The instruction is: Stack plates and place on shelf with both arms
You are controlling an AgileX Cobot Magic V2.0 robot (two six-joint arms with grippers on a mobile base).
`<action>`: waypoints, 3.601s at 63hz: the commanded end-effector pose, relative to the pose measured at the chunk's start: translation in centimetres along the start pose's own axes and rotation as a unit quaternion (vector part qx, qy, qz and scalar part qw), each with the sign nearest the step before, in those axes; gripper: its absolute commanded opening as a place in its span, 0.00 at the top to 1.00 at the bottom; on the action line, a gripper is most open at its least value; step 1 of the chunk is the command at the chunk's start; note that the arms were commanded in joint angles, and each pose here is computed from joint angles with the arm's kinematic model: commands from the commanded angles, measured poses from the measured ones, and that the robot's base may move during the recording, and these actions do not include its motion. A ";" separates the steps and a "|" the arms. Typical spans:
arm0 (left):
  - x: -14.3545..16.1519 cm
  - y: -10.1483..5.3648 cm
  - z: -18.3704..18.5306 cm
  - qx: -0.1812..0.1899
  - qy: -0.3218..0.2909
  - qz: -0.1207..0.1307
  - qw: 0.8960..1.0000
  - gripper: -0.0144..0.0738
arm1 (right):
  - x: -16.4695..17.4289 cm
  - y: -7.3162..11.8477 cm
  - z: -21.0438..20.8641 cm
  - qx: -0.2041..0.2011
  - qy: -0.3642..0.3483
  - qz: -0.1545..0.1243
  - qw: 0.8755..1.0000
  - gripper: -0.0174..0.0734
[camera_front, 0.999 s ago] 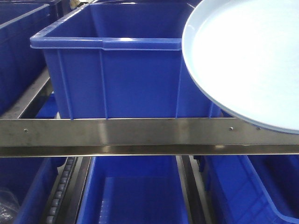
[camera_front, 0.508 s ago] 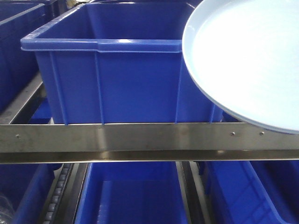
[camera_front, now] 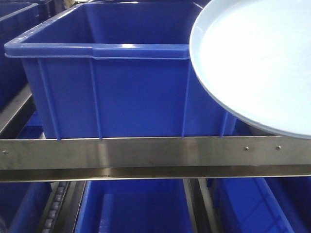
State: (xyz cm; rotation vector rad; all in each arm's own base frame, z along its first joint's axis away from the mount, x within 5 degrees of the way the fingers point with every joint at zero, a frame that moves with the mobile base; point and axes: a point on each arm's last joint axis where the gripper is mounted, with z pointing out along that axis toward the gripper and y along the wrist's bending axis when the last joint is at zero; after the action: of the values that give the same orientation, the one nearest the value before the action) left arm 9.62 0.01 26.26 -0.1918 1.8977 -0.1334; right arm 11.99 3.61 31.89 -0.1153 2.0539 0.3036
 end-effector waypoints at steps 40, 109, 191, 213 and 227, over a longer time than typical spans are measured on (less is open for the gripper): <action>-1.5 -0.4 -0.3 0.015 -0.051 -0.003 0.999 0.73 | -2.2 0.3 -0.6 -0.012 -0.091 -0.001 0.996 0.75; -1.5 -0.4 -0.3 0.015 -0.051 -0.003 0.999 0.73 | -17.1 5.4 15.5 -0.059 -0.144 -0.007 0.988 0.72; -1.5 -0.4 -0.3 0.015 -0.051 -0.003 0.999 0.73 | 0.9 -0.4 -0.1 -0.030 -0.219 0.005 0.975 0.75; -1.5 -0.4 -0.3 0.015 -0.051 -0.003 0.999 0.73 | 3.0 -0.8 1.1 -0.024 -0.197 0.003 0.980 0.75; -1.5 -0.4 -0.3 0.015 -0.051 -0.003 0.999 0.73 | 2.6 -1.1 -1.1 -0.013 -0.264 -0.001 0.964 0.75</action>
State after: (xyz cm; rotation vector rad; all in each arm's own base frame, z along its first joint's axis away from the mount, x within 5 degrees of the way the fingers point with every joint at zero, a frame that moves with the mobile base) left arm 9.63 0.01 26.26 -0.1918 1.8972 -0.1335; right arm 10.80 2.98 27.61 -0.0598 1.7034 0.3505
